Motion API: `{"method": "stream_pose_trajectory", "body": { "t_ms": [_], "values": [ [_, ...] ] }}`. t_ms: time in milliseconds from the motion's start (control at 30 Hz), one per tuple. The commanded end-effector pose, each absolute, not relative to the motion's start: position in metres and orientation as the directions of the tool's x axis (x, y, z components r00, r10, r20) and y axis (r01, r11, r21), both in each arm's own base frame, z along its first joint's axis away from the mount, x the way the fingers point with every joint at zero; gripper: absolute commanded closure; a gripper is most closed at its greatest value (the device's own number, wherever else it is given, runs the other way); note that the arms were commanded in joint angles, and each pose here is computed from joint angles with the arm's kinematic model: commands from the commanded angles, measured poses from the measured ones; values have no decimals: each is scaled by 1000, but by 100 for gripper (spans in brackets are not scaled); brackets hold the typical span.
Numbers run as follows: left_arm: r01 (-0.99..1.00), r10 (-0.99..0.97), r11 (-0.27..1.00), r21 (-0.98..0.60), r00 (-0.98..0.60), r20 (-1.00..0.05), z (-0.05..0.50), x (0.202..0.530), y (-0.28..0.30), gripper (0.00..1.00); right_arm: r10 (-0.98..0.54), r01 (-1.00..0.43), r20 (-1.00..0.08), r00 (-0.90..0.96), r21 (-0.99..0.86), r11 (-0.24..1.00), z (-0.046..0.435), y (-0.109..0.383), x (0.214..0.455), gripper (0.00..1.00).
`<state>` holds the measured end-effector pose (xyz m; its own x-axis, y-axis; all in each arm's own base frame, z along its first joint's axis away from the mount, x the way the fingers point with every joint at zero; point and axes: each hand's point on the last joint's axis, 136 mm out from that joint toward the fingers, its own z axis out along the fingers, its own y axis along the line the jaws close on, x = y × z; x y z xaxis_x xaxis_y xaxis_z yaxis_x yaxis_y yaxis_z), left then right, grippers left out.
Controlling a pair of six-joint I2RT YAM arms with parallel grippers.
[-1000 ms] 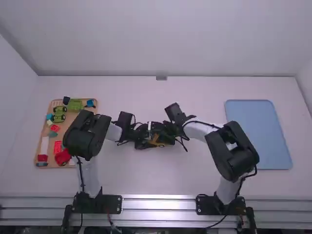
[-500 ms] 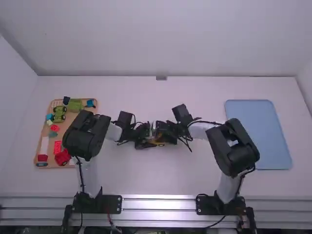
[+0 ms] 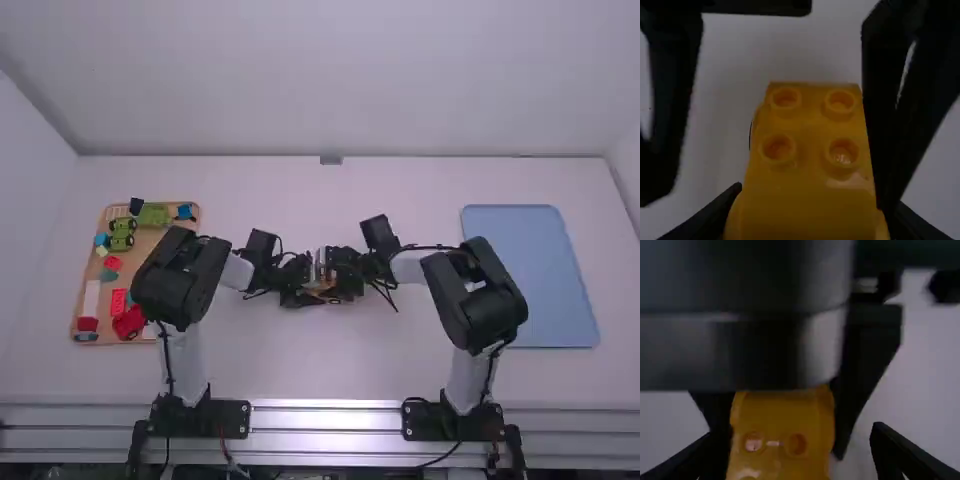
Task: Assemble lego blocks to make yellow taxi
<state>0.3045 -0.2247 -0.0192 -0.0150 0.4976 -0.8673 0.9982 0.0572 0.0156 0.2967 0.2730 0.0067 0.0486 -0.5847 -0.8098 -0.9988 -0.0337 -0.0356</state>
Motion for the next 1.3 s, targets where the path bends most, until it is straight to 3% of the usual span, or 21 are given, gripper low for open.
{"method": "stream_pose_trajectory", "body": {
  "t_ms": [0, 200, 233, 300, 333, 367, 400, 433, 467, 500, 533, 567, 600, 633, 867, 1000, 1267],
  "values": [
    [988, 588, 111, -111, -155, -794, -57, 281, -214, 92, -481, -999, -877, 3, 19, -40, 19, 265, 298, 26],
    [987, 588, 112, -112, -156, -794, -57, 282, -214, 92, -315, -999, -949, -11, 26, -45, 42, 230, 302, 41],
    [988, 588, 111, -111, -156, -794, -57, 282, -214, 91, -294, -999, -956, -22, 32, -29, 40, 220, 299, 49],
    [988, 588, 112, -111, -156, -794, -57, 282, -214, 90, -288, -999, -957, -30, 36, -14, 38, 214, 298, 51],
    [988, 587, 112, -110, -155, -794, -57, 282, -214, 87, -288, -999, -956, -50, 49, 11, 33, 207, 296, 65],
    [988, 588, 111, -110, -155, -794, -57, 282, -214, 79, -295, -998, -953, -68, 61, 30, 28, 204, 294, 67],
    [988, 588, 111, -110, -155, -794, -57, 282, -214, 79, -295, -998, -953, -68, 61, 30, 28, 204, 294, 67],
    [988, 593, 115, -108, -155, -790, -58, 282, -213, 64, -324, -993, -940, -111, 92, 72, 18, 202, 292, 67],
    [985, 603, 132, -112, -169, -779, -60, 284, -211, 48, -356, -985, -921, -156, 121, 120, 9, 202, 293, 59],
    [977, 616, 173, -122, -204, -761, -63, 288, -208, 33, -383, -975, -902, -198, 143, 168, 0, 203, 294, 36],
    [977, 616, 173, -122, -204, -761, -63, 288, -208, 33, -383, -975, -902, -198, 143, 168, 0, 203, 294, 36],
    [961, 626, 236, -144, -264, -734, -64, 295, -205, 25, -406, -969, -888, -215, 143, 200, -7, 205, 293, 16],
    [952, 635, 265, -151, -290, -716, -62, 298, -202, 21, -416, -968, -883, -217, 140, 209, -9, 207, 292, 11],
    [948, 647, 278, -154, -304, -699, -60, 298, -200, 2, -421, -968, -881, -217, 137, 212, -10, 210, 290, 1],
    [961, 768, 240, -135, -273, -580, -8, 292, -180, 1, -430, -985, -889, -156, 108, 134, -4, 239, 285, 1],
    [950, 786, 295, -102, -302, -539, 29, 297, -163, 1, -450, -988, -881, -146, 108, 108, -13, 258, 293, 1],
    [847, 615, 529, -59, -430, -661, 80, 315, -137, 1, -466, -996, -882, -76, 85, 0, -31, 283, 286, 0]
  ]
}}
